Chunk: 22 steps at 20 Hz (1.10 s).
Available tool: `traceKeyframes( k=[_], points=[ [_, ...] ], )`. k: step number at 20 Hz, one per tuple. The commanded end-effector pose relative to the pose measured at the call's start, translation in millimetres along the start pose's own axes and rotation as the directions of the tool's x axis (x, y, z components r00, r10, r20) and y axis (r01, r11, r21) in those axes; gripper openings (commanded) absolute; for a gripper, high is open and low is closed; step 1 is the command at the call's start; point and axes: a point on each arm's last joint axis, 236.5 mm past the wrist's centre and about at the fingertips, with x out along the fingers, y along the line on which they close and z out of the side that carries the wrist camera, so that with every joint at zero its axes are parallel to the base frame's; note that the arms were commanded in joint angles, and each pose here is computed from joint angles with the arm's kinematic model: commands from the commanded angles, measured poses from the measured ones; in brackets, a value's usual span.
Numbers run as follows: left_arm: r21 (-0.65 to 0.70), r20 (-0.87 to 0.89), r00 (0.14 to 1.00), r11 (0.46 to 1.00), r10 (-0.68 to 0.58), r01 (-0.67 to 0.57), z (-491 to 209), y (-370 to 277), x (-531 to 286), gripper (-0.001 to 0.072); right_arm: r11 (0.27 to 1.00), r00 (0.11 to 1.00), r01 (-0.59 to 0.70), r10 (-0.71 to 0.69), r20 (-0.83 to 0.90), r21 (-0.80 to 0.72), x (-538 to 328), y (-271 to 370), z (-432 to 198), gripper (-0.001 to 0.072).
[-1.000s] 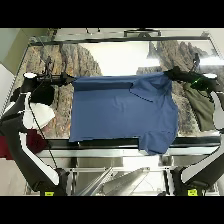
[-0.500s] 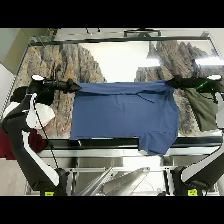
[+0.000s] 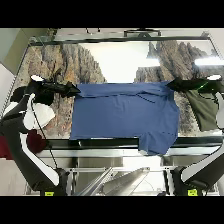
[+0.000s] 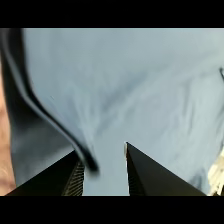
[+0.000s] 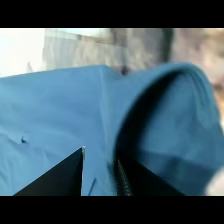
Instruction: Fold the shirts.
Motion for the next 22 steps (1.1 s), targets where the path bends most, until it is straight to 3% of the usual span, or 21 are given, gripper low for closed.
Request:
traceKeyframes(
  k=[1,5,13,17,18,19,20,22],
  points=[
    [-0.04,-0.02,0.997,0.996,0.076,-0.077,-15,2,-47,0.0266,1.0,0.999,-0.009,0.01,-0.042,0.029,-31,1,-10,0.0236],
    [-0.088,-0.077,0.964,0.961,0.254,-0.261,-59,20,-99,0.0265,0.998,0.993,0.01,-0.002,-0.116,0.067,-85,7,-37,0.0223],
    [-0.178,-0.223,0.948,0.947,0.225,-0.267,-205,38,-43,0.0266,0.979,0.988,0.107,-0.085,-0.129,0.175,-140,30,-156,0.0223],
    [-0.192,-0.213,0.946,0.939,0.244,-0.285,-224,54,-24,0.0267,0.96,0.973,0.202,-0.219,0.068,0.196,-151,29,-177,0.0226],
    [-0.191,-0.217,0.943,0.936,0.252,-0.294,-228,57,-20,0.0266,0.955,0.963,0.223,-0.247,0.109,0.198,-151,26,-178,0.0284],
    [-0.18,-0.221,0.941,0.937,0.257,-0.298,-231,58,-18,0.0267,0.952,0.957,0.233,-0.261,0.127,0.201,-151,24,-179,0.0444],
    [-0.177,-0.22,0.941,0.938,0.259,-0.299,-233,59,-16,0.0266,0.95,0.953,0.239,-0.269,0.14,0.201,-152,22,-177,0.0516],
    [-0.173,-0.22,0.941,0.939,0.258,-0.298,-233,60,-16,0.0266,0.951,0.951,0.224,-0.261,0.168,0.212,-152,23,-170,0.0451]
  ],
)
